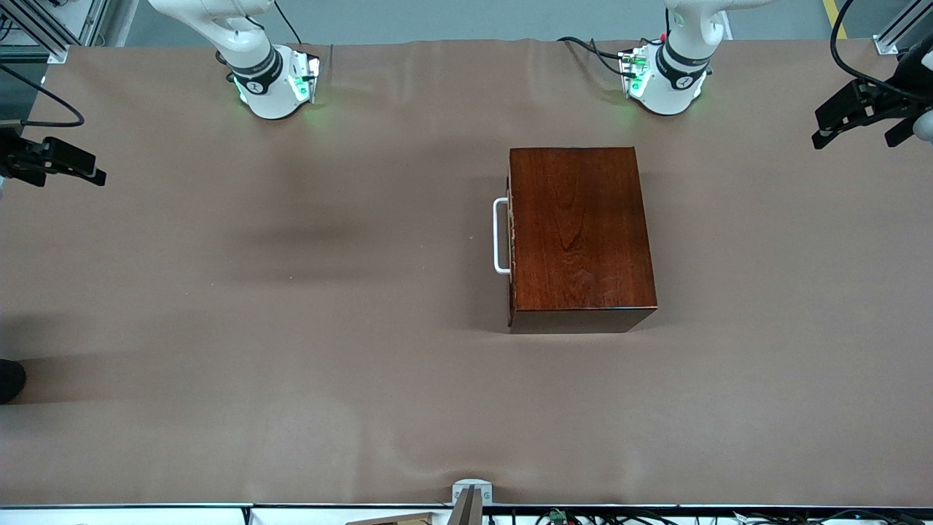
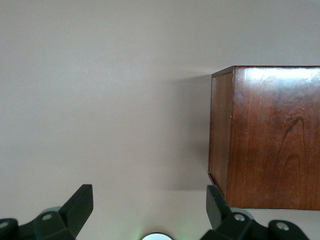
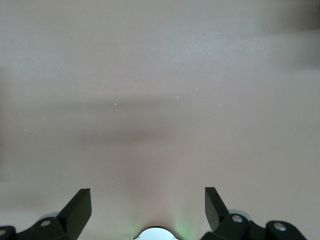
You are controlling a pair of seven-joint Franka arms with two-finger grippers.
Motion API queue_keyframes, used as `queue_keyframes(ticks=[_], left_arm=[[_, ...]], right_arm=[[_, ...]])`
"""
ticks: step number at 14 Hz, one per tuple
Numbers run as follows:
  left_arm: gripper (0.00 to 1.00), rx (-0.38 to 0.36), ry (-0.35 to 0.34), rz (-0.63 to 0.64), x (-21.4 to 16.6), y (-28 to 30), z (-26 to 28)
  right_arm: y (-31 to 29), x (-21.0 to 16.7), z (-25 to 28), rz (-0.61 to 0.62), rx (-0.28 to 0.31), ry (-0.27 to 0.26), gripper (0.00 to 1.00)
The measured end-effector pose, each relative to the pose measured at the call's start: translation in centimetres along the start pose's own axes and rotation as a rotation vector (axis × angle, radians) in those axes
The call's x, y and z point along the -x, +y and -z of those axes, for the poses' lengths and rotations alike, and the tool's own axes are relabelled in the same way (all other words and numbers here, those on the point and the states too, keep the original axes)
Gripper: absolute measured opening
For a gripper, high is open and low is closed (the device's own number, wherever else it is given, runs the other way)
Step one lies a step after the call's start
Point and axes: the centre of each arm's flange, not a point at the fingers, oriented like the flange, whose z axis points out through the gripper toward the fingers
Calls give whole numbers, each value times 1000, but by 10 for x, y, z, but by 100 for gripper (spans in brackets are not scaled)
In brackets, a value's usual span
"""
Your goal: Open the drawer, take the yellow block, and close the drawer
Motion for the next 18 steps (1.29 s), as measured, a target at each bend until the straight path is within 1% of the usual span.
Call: queue_keyframes(ticks=[9, 12, 15, 18], left_arm=[[100, -1, -4, -12, -2, 11, -2], [100, -14, -18, -32, -5, 47, -11], [100, -30, -20, -8, -11, 99, -18], [100, -44, -30, 6, -17, 137, -30]], right_arm=[[0, 0, 0, 0, 0, 0, 100], [0, 0, 0, 0, 0, 0, 100], [0, 0, 0, -1, 0, -1, 100], [1, 0, 0, -1, 0, -1, 100]])
